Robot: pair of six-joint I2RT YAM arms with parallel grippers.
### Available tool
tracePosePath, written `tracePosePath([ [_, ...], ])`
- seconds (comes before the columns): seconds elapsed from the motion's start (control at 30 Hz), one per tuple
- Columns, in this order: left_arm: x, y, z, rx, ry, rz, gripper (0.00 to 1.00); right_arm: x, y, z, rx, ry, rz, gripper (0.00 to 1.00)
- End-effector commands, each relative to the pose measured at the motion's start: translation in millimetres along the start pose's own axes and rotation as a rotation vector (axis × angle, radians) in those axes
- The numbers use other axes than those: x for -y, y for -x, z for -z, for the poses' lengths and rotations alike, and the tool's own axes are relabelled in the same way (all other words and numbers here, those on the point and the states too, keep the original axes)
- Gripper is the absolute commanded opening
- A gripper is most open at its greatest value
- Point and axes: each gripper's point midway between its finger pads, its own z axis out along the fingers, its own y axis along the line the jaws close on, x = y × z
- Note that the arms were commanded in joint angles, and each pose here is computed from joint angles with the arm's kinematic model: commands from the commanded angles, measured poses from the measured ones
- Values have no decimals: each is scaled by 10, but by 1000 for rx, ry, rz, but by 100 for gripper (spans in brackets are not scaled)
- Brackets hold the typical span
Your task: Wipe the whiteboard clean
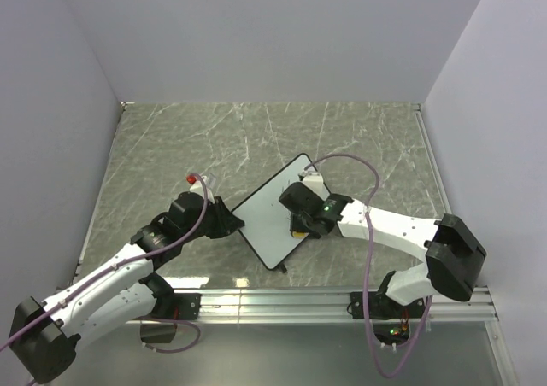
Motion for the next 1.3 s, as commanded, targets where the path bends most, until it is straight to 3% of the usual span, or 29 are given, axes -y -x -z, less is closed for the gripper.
tracePosePath([
  [0.0,-289,-73,-26,-5,116,-31,0,-419,451,180,109,116,-19,0],
  [0.23,-309,-75,-74,14,96,-59,0,-813,845,296,205,225,-26,0],
  [0.57,-268,-47,-36,42,68,-45,0,-1077,988,132,174,245,-7,0],
  [0.83,-279,-62,-11,52,60,-33,0,-733,645,-130,107,174,-19,0],
  [1.13,-268,-36,-40,52,60,-57,0,-90,-21,-409,-1,61,-49,0],
  [1.27,-258,-33,-31,57,54,-58,0,6,-78,-442,-11,47,-73,0],
])
